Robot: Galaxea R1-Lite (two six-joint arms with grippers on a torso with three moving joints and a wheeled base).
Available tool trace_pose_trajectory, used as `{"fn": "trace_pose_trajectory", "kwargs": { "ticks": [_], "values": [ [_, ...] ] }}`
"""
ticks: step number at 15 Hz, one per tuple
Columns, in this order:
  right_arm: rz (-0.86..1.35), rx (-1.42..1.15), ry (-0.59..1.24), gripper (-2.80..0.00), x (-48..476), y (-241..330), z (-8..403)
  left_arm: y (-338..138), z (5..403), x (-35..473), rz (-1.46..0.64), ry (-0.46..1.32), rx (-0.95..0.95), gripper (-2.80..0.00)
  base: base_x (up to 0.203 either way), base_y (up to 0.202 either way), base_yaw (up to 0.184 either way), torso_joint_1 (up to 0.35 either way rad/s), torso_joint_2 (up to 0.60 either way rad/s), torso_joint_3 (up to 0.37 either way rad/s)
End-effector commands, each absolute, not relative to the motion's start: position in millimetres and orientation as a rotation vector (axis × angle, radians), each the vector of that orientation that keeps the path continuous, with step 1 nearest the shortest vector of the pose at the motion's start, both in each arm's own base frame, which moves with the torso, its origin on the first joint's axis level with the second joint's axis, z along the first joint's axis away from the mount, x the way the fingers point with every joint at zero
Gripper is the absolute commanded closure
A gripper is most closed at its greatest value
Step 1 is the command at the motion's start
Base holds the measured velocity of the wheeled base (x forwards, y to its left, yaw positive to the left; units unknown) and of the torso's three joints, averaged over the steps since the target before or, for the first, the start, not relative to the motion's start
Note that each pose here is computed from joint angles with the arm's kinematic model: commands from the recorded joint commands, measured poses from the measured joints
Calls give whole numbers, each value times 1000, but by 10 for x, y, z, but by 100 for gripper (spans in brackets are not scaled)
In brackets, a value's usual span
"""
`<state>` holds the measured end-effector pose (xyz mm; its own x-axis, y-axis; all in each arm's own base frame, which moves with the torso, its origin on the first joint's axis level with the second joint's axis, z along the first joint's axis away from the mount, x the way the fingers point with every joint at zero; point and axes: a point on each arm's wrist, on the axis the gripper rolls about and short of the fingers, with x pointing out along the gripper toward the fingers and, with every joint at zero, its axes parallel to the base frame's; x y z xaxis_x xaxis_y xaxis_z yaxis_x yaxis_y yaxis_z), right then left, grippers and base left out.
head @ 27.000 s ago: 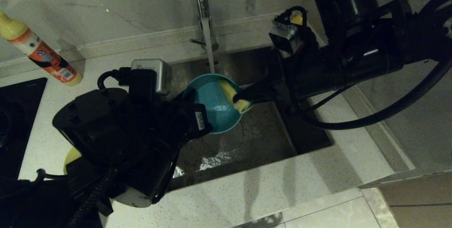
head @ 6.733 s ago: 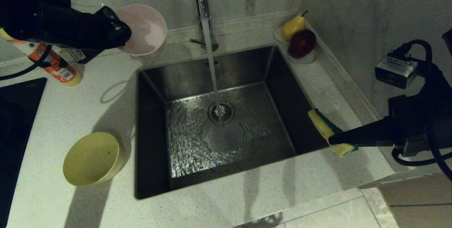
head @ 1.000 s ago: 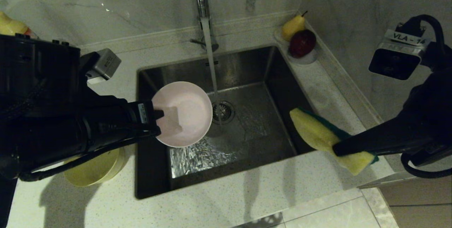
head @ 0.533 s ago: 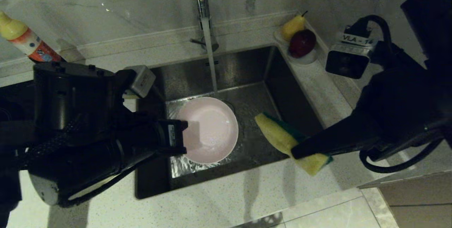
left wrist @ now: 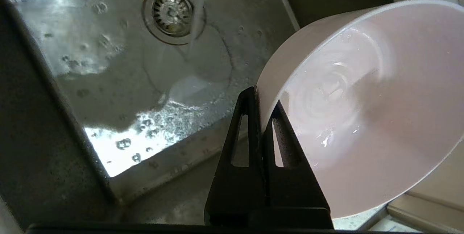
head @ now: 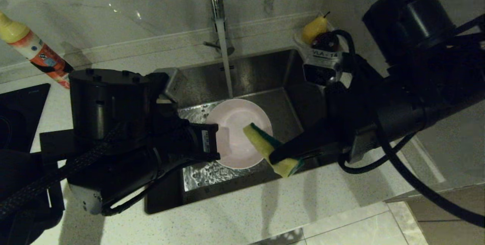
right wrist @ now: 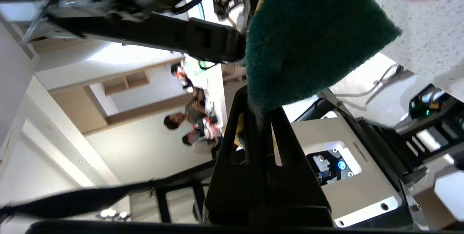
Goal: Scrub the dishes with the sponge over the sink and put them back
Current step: Wipe the bowl
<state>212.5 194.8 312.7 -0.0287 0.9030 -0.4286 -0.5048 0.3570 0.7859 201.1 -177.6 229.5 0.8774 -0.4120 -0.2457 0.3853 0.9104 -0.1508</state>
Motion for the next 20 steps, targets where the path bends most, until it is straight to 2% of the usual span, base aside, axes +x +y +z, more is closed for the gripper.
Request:
{"fn": "trace_pose_trajectory", "kwargs": {
  "ticks": [1,9,14,20],
  "values": [
    [1183,464,1135,0,2248,2071,3018,-1792,2299,2021,-416,274,-102,0,0,0,0,0,0,0],
    [1138,463,1134,0,2469,2191,2920,-1809,2248,1950,-378,273,-57,0,0,0,0,0,0,0],
    [1123,470,1106,0,2581,2212,2951,-1841,2231,1922,-350,173,48,0,0,0,0,0,0,0],
    [1118,463,1114,0,2732,2370,2855,-1836,2210,1868,-355,120,51,0,0,0,0,0,0,0]
  ]
}}
